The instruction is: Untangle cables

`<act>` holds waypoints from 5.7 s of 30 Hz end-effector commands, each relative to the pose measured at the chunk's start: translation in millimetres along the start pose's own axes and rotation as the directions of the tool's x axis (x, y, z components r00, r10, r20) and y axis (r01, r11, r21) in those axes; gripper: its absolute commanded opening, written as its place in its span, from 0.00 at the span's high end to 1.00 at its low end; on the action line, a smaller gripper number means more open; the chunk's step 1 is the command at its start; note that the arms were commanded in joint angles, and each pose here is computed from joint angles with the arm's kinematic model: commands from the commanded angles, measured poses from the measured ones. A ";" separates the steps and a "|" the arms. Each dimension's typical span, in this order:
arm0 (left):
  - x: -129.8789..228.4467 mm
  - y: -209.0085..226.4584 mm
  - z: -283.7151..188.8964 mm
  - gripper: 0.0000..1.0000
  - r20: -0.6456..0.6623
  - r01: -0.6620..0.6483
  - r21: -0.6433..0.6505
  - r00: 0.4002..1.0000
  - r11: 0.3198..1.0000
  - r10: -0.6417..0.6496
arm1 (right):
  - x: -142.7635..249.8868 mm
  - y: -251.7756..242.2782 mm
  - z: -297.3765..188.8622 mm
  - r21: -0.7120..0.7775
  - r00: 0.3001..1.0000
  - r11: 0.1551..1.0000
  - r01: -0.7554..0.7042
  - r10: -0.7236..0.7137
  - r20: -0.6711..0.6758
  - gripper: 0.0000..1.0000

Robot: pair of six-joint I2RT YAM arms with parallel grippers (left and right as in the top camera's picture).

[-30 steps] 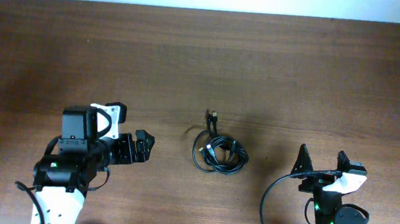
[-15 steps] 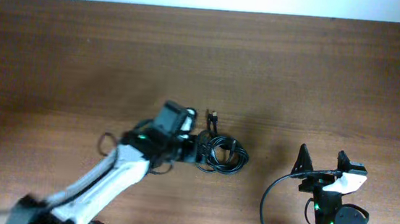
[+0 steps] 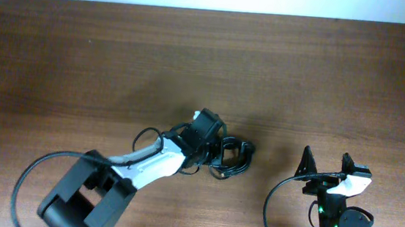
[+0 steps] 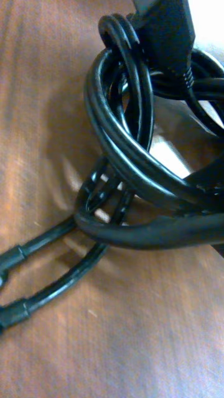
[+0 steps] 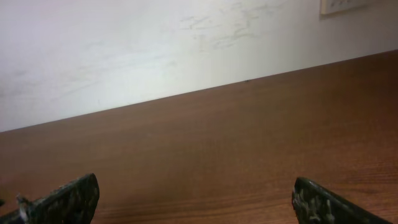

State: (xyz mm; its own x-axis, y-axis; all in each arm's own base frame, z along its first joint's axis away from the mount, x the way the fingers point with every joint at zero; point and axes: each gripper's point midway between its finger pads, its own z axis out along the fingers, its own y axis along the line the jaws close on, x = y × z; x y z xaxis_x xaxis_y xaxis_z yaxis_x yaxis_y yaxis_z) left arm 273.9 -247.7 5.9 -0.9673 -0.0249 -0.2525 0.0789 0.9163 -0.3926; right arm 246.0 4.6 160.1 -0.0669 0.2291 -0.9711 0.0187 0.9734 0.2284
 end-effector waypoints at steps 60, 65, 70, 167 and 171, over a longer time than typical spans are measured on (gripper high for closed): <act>36.0 -36.6 -67.2 1.00 0.033 -0.155 0.010 0.987 0.988 0.155 | 3.3 0.0 0.3 0.002 1.000 1.000 0.004 -0.004 -0.003 0.02; 35.9 -36.1 -67.2 1.00 0.033 -0.156 0.008 0.987 0.988 0.155 | 3.7 -0.5 0.4 0.004 1.000 1.000 0.005 -0.005 -0.005 0.01; 35.9 -36.0 -67.2 1.00 0.033 -0.156 0.007 0.987 0.988 0.155 | 2.9 -0.9 0.4 0.006 1.000 1.000 0.004 -0.004 -0.002 0.02; 33.7 68.0 -50.5 0.48 0.144 0.825 -0.220 0.555 0.520 -0.819 | 75.3 90.9 -22.9 -0.213 0.691 0.835 -0.507 0.247 -0.679 0.27; -33.4 65.7 -46.3 0.23 0.327 0.700 -0.064 0.688 0.711 -0.648 | 75.9 90.2 -22.8 -0.221 0.700 0.841 -0.493 0.232 -0.676 0.21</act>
State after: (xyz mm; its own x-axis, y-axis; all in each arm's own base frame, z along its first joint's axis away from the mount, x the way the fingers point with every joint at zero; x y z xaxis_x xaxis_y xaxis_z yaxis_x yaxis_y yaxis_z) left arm 279.3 -177.9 22.8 -0.6210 -0.7811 -0.0657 -0.7069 0.5942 -0.3837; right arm 215.6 112.1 100.8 -0.7376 0.3935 -0.5487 -0.1533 0.6938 0.7037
